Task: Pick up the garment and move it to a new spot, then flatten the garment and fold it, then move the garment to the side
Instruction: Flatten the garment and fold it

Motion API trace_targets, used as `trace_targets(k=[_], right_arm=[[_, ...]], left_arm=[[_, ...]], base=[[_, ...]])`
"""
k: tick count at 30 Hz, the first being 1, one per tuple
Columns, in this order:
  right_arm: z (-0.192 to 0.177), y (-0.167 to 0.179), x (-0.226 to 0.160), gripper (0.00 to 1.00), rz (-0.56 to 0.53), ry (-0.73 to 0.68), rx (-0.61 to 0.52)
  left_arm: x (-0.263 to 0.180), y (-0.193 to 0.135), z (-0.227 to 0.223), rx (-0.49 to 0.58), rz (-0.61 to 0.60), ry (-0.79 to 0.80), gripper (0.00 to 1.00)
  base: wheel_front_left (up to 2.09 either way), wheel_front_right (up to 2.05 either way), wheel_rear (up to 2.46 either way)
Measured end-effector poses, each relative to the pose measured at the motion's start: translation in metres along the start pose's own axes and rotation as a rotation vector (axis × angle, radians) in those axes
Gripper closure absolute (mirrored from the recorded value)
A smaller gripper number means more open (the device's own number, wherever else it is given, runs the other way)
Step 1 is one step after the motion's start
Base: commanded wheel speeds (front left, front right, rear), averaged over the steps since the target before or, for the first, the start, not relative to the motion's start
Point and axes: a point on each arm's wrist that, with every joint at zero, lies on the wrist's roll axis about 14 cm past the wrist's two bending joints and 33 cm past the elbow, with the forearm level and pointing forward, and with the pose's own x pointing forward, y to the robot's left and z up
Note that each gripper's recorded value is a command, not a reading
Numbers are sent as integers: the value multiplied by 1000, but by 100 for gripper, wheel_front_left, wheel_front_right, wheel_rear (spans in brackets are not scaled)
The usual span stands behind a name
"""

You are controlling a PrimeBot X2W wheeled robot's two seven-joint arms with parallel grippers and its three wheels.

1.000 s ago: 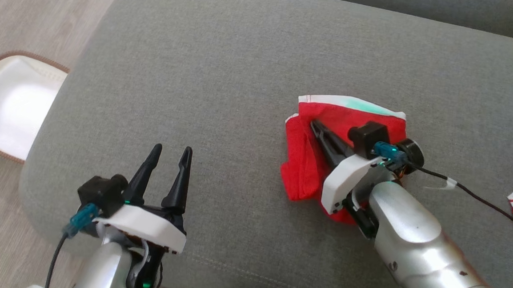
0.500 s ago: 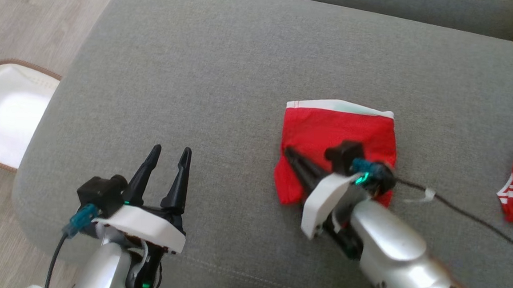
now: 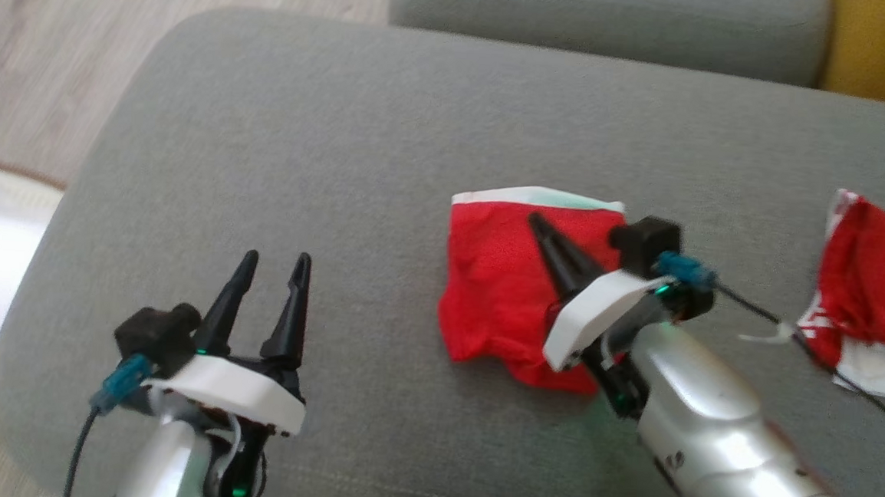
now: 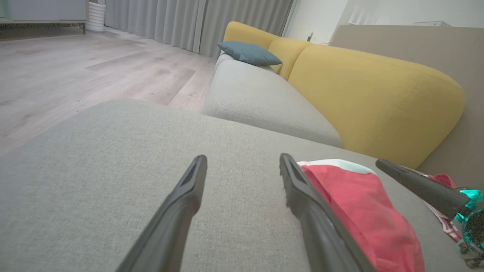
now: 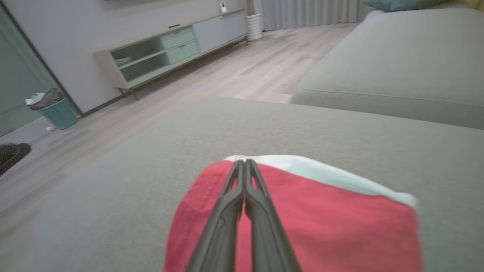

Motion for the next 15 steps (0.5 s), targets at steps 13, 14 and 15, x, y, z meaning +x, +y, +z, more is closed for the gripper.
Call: trace_targets(k=[13,14,15], right_arm=[[59,-96,-79,100,-341,-198,-145],[56,-101,-90,100,-370,-207,-152],[52,-104,-100,100,-396,-211,-157]], left_arm=[[10,-36,29,-12,-103,-96,0],[11,-40,31,-13,-115,-102,0],[13,-43,32,-14,-125,-107,0]], base=[[0,0,0],[0,0,0],[0,0,0]])
